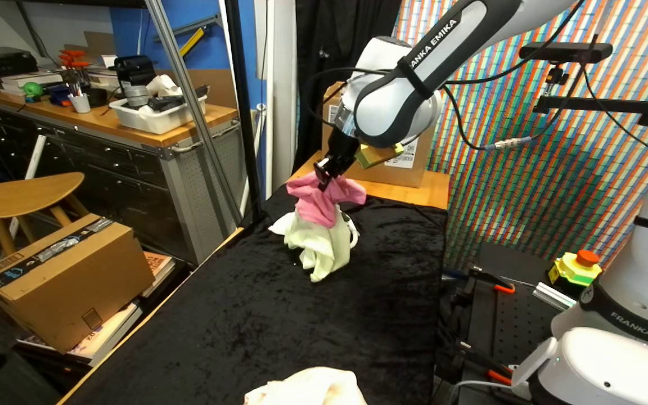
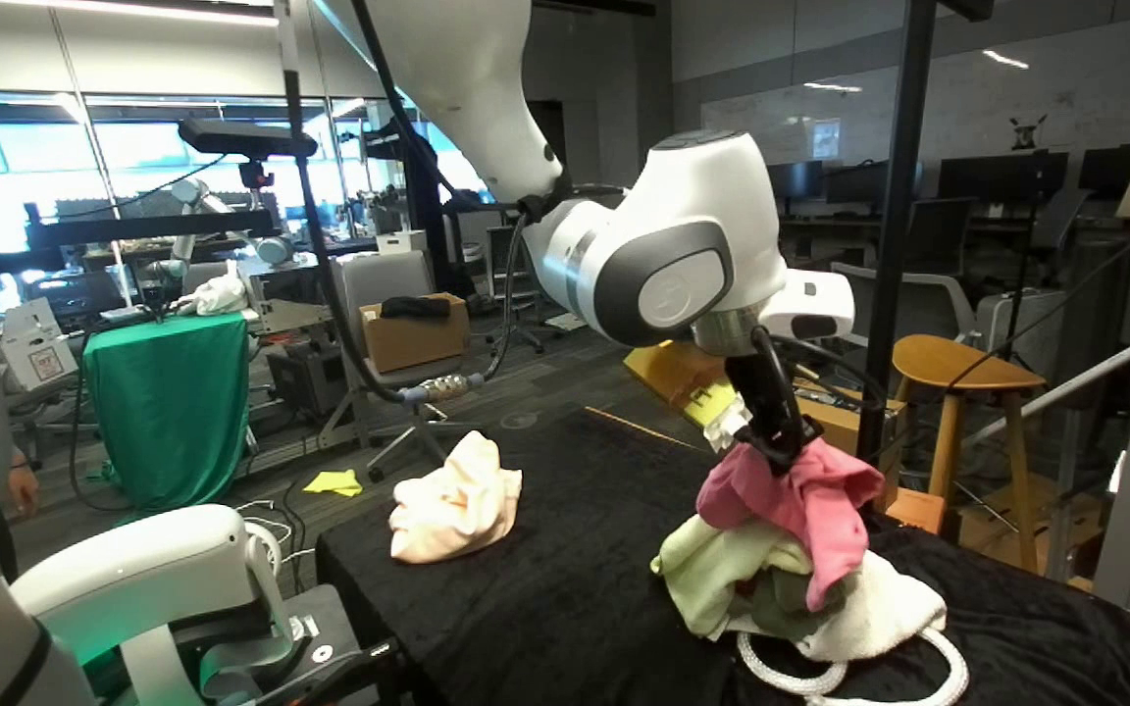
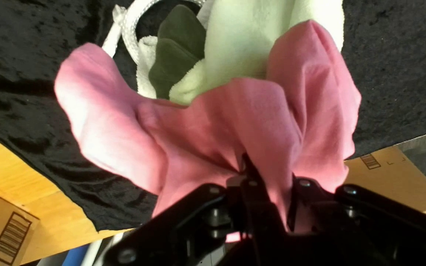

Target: Pick up all the clothes and plush toy, then put them in one place

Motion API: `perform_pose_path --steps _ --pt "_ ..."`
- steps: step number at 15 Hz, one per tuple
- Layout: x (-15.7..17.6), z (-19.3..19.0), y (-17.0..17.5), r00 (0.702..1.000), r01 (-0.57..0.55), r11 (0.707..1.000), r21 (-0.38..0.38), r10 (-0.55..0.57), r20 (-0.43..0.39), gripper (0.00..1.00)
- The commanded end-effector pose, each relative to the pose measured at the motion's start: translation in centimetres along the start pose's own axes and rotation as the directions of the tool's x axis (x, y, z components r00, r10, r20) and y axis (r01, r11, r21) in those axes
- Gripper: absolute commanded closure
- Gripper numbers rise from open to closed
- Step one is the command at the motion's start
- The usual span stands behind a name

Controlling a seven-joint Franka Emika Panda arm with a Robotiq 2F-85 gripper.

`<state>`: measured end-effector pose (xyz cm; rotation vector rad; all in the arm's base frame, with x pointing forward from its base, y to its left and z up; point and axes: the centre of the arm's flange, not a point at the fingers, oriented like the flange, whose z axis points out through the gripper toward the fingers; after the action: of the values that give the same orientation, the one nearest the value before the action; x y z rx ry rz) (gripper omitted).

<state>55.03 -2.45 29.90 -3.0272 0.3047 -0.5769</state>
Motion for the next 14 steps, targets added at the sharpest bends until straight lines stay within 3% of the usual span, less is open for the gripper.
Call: perform_pose_path --steps 1,4,5,8,14 --pt "3.5 -0.7 -3.6 0.996 0.045 0.999 0.000 -0.045 0.072 0.89" --pt "4.4 -0.6 -5.2 0.988 0.070 0.998 -0.009 -0.068 0.139 0.83" --pt "4.7 -0.6 -5.5 0.985 0.073 0.997 -0.010 -0.071 0.155 0.88" --pt "5.1 -0.1 -5.8 0.978 0.080 0.997 -0.002 -0.078 0.192 0.91" --pt "5.5 1.9 -4.9 0.971 0.061 0.998 -0.019 -0.055 0.234 0.90"
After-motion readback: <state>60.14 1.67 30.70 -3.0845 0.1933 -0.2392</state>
